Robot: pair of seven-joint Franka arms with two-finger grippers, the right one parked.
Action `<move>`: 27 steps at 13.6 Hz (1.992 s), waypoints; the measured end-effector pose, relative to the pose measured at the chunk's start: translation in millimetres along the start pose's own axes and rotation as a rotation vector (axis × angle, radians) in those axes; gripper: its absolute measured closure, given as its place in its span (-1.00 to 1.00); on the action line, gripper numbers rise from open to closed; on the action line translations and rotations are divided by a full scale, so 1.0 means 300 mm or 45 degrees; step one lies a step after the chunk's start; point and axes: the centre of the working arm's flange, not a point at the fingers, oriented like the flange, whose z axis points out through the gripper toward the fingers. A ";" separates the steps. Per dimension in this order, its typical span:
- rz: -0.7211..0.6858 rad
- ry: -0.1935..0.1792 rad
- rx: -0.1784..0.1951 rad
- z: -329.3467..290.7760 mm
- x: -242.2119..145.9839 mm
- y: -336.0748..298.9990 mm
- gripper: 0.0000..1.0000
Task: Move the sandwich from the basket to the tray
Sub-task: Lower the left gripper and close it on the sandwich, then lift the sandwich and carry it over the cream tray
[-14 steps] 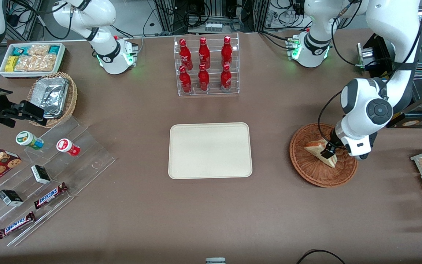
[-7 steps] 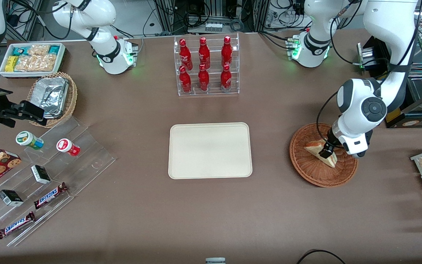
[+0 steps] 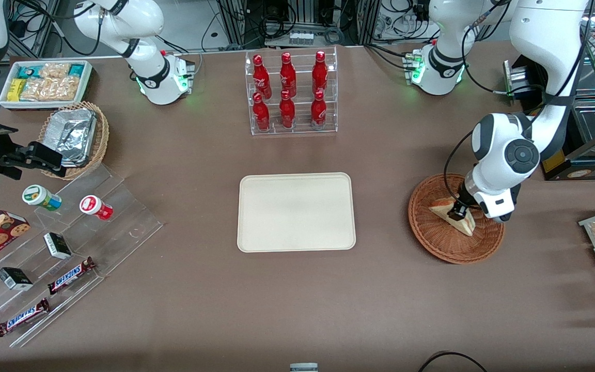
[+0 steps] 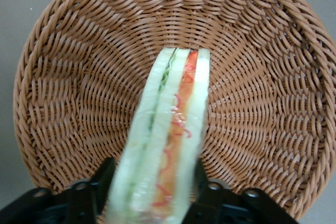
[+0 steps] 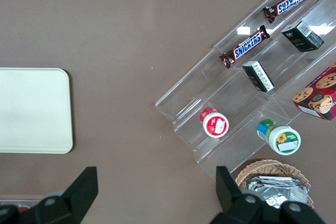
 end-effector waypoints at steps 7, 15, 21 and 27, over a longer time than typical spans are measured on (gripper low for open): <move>0.179 -0.031 0.119 -0.227 -0.006 0.056 0.52; 0.745 -0.023 0.080 -0.628 -0.727 0.354 0.69; 1.062 0.008 0.057 -0.317 -1.172 0.544 0.69; 1.207 0.042 0.014 -0.057 -1.383 0.651 0.69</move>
